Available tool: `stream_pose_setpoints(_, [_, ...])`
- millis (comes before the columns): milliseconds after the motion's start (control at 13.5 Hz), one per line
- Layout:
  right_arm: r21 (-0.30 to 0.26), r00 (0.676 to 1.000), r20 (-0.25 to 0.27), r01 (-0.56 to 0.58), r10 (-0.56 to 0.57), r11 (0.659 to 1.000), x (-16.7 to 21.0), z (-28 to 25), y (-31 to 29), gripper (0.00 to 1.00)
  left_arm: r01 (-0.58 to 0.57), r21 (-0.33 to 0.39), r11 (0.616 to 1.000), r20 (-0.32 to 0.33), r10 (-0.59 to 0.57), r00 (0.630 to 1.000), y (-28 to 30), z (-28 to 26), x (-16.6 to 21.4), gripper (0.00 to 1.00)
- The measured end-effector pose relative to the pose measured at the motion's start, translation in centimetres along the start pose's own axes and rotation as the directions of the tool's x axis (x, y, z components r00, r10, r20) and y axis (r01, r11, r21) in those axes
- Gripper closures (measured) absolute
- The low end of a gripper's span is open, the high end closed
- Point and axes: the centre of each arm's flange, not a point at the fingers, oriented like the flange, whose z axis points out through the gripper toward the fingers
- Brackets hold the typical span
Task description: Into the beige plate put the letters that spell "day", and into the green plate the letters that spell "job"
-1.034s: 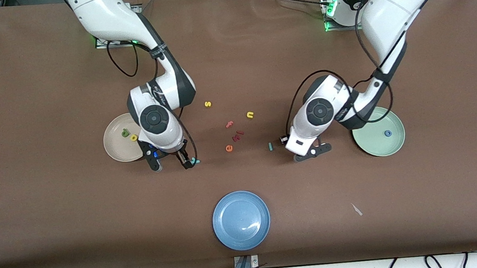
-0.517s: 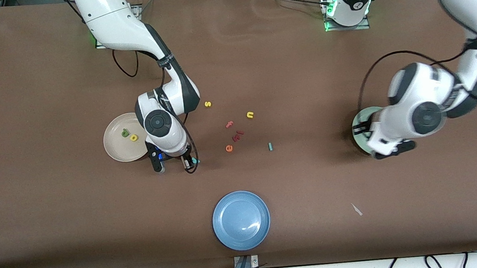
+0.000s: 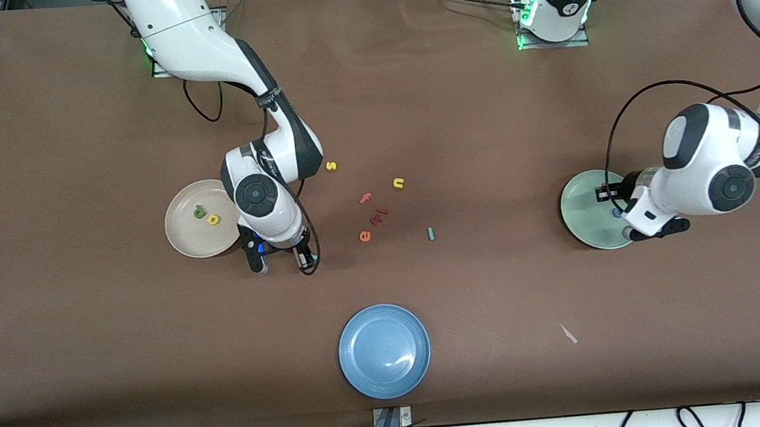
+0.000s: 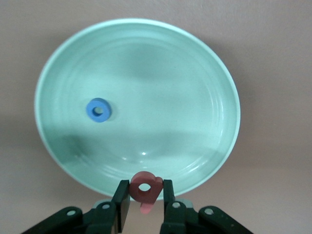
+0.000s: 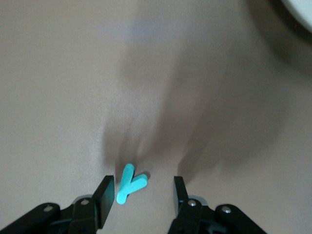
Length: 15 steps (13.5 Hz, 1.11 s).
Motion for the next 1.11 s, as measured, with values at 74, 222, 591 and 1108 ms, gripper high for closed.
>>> stream_pose_setpoints(74, [-0.001,1.0,-0.001,-0.009,0.009,1.0,-0.3,0.1,0.1,0.43,-0.004,0.0,1.0,0.0,0.004,1.0,0.1,0.4,-0.1,0.59])
stream_pose_setpoints(222, [0.007,1.0,-0.001,-0.014,0.014,1.0,-0.5,0.3,0.1,0.43,-0.002,-0.002,1.0,-0.004,0.002,1.0,0.0,0.3,0.0,0.4])
stream_pose_setpoints(591, [0.024,1.0,-0.004,-0.015,0.015,1.0,-0.4,0.7,-0.1,0.44,0.142,-0.068,0.988,-0.08,-0.147,0.986,5.3,-4.8,-0.5,0.0])
stream_pose_setpoints(1108, [0.046,1.0,-0.004,-0.016,0.016,0.999,-0.4,0.8,-0.3,0.6,0.248,-0.152,0.957,-0.182,-0.274,0.944,27.1,-6.3,-4.1,0.02])
